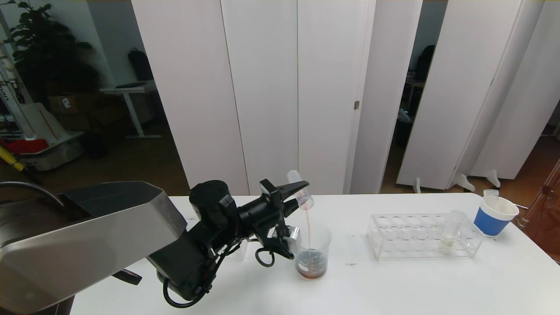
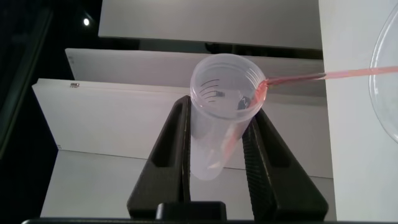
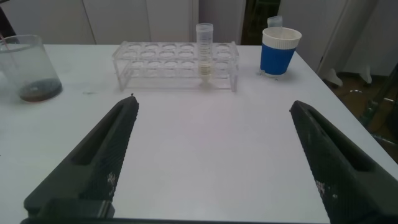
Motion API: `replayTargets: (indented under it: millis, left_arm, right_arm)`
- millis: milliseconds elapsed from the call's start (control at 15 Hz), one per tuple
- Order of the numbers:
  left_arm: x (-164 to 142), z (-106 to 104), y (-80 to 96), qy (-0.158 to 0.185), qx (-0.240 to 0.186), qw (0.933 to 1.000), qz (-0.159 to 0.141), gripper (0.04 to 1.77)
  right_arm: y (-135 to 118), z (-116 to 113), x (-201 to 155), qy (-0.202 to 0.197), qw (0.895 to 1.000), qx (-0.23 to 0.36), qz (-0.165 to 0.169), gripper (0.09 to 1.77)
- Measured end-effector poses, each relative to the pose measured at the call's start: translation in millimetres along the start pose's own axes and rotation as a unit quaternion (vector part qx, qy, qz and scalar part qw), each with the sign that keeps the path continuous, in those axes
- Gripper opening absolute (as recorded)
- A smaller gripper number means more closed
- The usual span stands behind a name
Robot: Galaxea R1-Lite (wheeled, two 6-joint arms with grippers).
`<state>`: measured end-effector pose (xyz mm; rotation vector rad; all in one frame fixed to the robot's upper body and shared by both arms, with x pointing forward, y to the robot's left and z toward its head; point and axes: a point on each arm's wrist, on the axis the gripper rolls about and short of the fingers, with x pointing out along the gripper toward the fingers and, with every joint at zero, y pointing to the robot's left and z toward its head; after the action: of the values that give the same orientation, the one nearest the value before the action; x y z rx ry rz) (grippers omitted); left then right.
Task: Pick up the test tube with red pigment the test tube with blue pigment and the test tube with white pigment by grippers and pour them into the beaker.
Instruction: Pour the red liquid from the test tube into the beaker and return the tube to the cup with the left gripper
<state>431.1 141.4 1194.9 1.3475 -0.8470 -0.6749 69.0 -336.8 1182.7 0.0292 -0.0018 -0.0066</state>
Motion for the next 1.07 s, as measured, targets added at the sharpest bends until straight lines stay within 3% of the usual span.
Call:
replayTargets:
  millis: [800,1067]
  left_arm:
    - [-4,-1,3.7,-0.001,-0.001,1.0000,0.000,0.58]
    - [-9,0,14.5,0.011,-0.002,0.9999,0.010,0.58]
  right_arm:
    - [0,0,0,0.000,1.000,0.000,0.000,1.75]
    - [0,0,0,0.000,1.000,0.000,0.000,1.75]
